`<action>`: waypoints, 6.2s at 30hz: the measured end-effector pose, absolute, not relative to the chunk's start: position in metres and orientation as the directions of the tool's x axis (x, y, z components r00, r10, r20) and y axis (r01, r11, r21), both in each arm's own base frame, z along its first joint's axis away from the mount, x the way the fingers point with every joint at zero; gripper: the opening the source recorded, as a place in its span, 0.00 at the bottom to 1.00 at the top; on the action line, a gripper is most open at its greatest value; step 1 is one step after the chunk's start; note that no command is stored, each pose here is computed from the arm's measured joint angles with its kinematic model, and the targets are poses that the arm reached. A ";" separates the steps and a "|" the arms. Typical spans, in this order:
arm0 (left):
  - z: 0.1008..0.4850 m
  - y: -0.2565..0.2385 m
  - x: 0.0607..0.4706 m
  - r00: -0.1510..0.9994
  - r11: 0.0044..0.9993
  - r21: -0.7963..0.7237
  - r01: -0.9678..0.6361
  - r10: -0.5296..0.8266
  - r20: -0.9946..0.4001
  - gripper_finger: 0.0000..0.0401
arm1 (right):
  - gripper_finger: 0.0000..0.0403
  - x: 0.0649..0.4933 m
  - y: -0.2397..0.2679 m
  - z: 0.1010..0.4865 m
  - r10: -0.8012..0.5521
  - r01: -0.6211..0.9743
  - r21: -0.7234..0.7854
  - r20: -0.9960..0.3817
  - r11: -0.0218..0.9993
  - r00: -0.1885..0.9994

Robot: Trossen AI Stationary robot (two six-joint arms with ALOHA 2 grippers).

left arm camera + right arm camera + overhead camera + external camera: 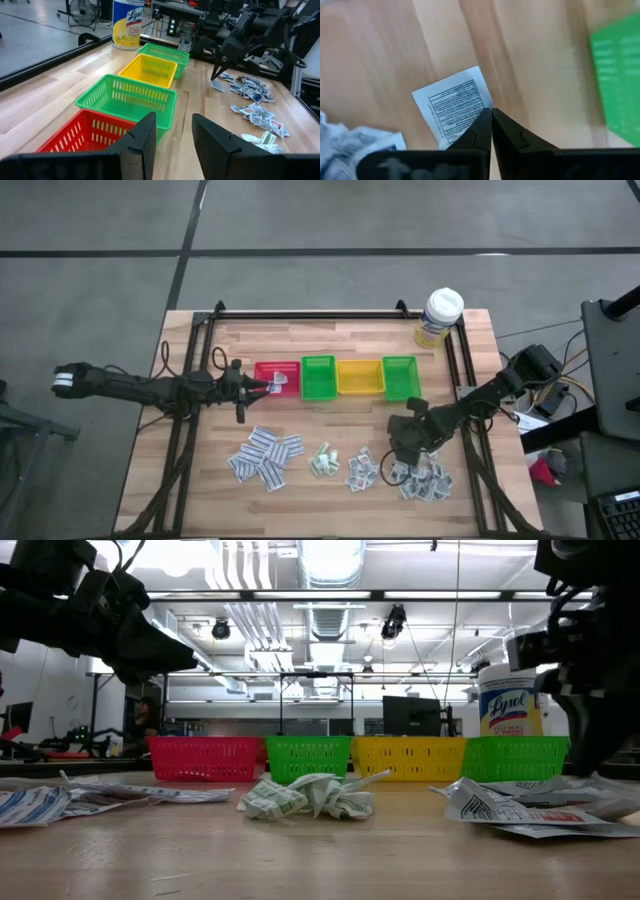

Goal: Pick & Place First Aid Supplies
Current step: Put the alcohol pad into the red basket

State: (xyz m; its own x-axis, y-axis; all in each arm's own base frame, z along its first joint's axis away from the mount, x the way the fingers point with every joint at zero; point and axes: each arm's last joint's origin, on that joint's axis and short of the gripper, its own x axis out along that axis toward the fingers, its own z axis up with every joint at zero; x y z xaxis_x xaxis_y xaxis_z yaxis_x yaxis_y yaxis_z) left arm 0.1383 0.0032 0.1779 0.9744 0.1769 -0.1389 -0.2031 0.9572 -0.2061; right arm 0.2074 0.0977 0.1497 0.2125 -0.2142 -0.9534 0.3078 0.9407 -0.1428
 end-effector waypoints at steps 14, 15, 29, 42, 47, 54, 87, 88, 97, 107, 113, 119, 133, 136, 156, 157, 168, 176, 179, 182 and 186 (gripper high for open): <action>0.180 0.001 0.140 0.988 0.954 -0.273 -0.127 0.098 -0.118 0.30 | 0.02 0.220 0.102 0.171 -0.243 0.291 -0.149 -0.916 0.945 0.319; 0.180 0.001 0.141 0.989 0.954 -0.276 -0.120 0.092 -0.113 0.30 | 0.02 0.221 0.102 0.173 -0.250 0.288 -0.156 -0.911 0.945 0.328; 0.180 -0.007 0.154 0.998 0.951 -0.307 -0.030 0.011 -0.064 0.30 | 0.02 0.243 0.106 0.216 -0.406 0.278 -0.300 -0.753 0.912 0.518; 0.191 -0.018 0.183 0.998 0.964 -0.264 0.024 -0.040 -0.058 0.30 | 0.02 0.255 0.108 0.243 -0.526 0.315 -0.425 -0.610 0.849 0.593; 0.202 -0.022 0.202 0.997 0.975 -0.219 0.036 -0.052 -0.064 0.30 | 0.02 0.256 0.108 0.246 -0.548 0.336 -0.437 -0.585 0.834 0.598; 0.210 -0.025 0.228 0.994 0.977 -0.209 0.035 -0.055 -0.091 0.30 | 0.02 0.256 0.107 0.246 -0.562 0.347 -0.447 -0.571 0.824 0.598; 0.227 -0.037 0.331 0.993 0.978 -0.205 0.032 -0.054 -0.106 0.30 | 0.02 0.267 0.112 0.255 -0.599 0.361 -0.513 -0.439 0.779 0.669; 0.227 -0.038 0.332 0.993 0.978 -0.205 0.031 -0.053 -0.105 0.30 | 0.02 0.267 0.112 0.255 -0.599 0.361 -0.513 -0.439 0.779 0.669; 0.236 -0.037 0.337 0.996 0.973 -0.229 0.019 -0.037 -0.076 0.30 | 0.02 0.273 0.114 0.248 -0.622 0.353 -0.557 -0.421 0.752 0.660; 0.234 -0.036 0.336 0.996 0.967 -0.256 -0.014 -0.010 -0.090 0.30 | 0.02 0.274 0.114 0.252 -0.631 0.371 -0.558 -0.396 0.742 0.667; 0.233 -0.036 0.336 0.995 0.960 -0.279 -0.035 0.008 -0.097 0.30 | 0.02 0.276 0.115 0.253 -0.625 0.382 -0.542 -0.388 0.749 0.677; 0.234 -0.036 0.337 0.995 0.959 -0.281 -0.036 0.009 -0.098 0.30 | 0.02 0.279 0.117 0.256 -0.615 0.374 -0.544 -0.371 0.751 0.696; 0.237 -0.035 0.338 0.996 0.956 -0.292 -0.038 0.012 -0.091 0.30 | 0.02 0.279 0.117 0.256 -0.615 0.371 -0.547 -0.372 0.751 0.696; 0.237 -0.035 0.338 0.996 0.955 -0.292 -0.046 0.020 -0.092 0.30 | 0.02 0.279 0.117 0.256 -0.612 0.376 -0.539 -0.368 0.754 0.700; 0.240 -0.033 0.339 0.995 0.966 -0.251 -0.068 0.049 -0.082 0.30 | 0.02 0.286 0.121 0.263 -0.570 0.372 -0.495 -0.343 0.785 0.747; 0.240 -0.033 0.340 0.995 0.966 -0.249 -0.071 0.052 -0.081 0.30 | 0.02 0.286 0.121 0.263 -0.563 0.365 -0.491 -0.348 0.791 0.750; 0.241 -0.033 0.340 0.996 0.974 -0.223 -0.051 0.033 -0.084 0.04 | 0.02 0.286 0.121 0.263 -0.558 0.362 -0.488 -0.350 0.794 0.752; 0.240 -0.033 0.340 0.996 0.974 -0.220 -0.044 0.025 -0.087 0.00 | 0.02 0.286 0.122 0.263 -0.548 0.356 -0.478 -0.355 0.803 0.758; 0.239 -0.032 0.340 0.995 0.974 -0.222 -0.046 0.026 -0.094 0.00 | 0.02 0.286 0.122 0.263 -0.546 0.354 -0.477 -0.356 0.804 0.759; 0.238 -0.032 0.340 0.994 0.974 -0.220 -0.049 0.026 -0.108 0.00 | 0.02 0.286 0.122 0.263 -0.546 0.354 -0.477 -0.356 0.804 0.759; 0.235 -0.032 0.339 0.989 0.974 -0.214 -0.075 0.046 -0.138 0.00 | 0.02 0.286 0.122 0.263 -0.544 0.352 -0.477 -0.358 0.805 0.759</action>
